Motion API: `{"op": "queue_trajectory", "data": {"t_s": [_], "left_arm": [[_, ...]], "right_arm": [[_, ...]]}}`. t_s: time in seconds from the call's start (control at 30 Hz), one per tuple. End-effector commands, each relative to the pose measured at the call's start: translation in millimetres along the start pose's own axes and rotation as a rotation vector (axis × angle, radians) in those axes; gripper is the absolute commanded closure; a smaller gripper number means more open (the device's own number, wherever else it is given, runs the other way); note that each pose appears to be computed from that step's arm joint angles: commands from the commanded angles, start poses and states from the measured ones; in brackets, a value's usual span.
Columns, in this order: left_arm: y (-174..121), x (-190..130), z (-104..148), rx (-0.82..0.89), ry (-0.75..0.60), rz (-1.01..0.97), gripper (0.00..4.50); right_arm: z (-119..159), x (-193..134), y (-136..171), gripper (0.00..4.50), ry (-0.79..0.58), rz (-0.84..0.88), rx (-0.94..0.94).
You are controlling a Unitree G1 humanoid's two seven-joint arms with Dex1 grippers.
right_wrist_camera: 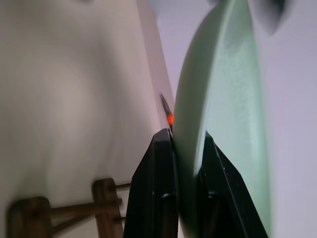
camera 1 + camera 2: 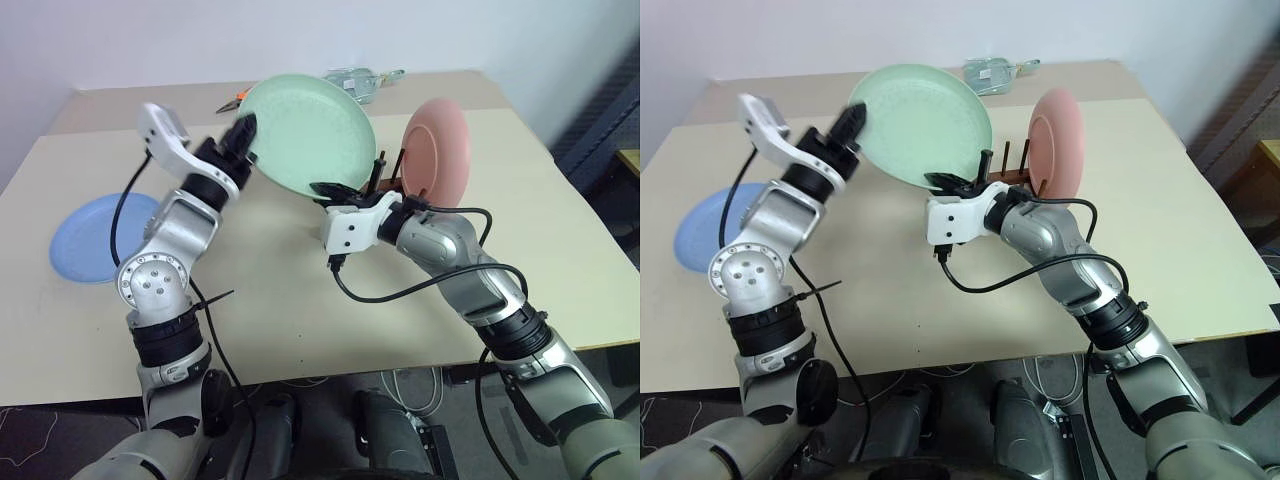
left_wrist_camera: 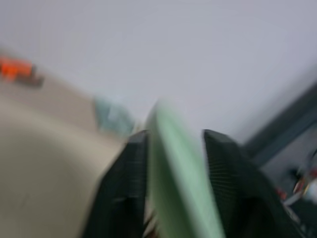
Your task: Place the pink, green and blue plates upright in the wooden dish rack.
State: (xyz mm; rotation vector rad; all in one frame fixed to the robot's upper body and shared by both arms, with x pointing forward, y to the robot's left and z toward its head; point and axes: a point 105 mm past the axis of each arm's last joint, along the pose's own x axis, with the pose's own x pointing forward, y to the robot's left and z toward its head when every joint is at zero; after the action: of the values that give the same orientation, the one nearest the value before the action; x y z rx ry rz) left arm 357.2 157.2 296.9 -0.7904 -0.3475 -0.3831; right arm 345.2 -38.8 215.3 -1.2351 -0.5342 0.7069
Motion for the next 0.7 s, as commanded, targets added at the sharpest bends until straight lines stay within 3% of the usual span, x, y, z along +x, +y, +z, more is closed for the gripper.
{"op": "queue_trajectory", "data": {"t_s": [0.03,0.2,0.3,0.37,0.53,0.7], "left_arm": [[17,-7,68,0.213,-0.249,0.080,2.16],[43,-14,81,0.495,-0.248,0.156,2.16],[53,-21,45,0.747,-0.053,0.076,2.16],[58,-34,0,0.888,0.143,-0.043,2.16],[62,-75,-73,0.857,0.422,-0.246,2.16],[38,-105,-115,0.728,0.562,-0.441,2.16]], "right_arm": [[-4,-17,-41,4.50,0.004,-0.172,0.039],[-9,-36,-50,4.50,-0.017,-0.209,0.120],[-1,-49,-70,4.50,-0.097,-0.312,0.266],[12,-57,-87,4.50,-0.215,-0.388,0.538],[29,-65,-90,4.50,-0.400,-0.397,1.093],[18,-64,-76,4.50,-0.358,-0.389,1.316]]}}
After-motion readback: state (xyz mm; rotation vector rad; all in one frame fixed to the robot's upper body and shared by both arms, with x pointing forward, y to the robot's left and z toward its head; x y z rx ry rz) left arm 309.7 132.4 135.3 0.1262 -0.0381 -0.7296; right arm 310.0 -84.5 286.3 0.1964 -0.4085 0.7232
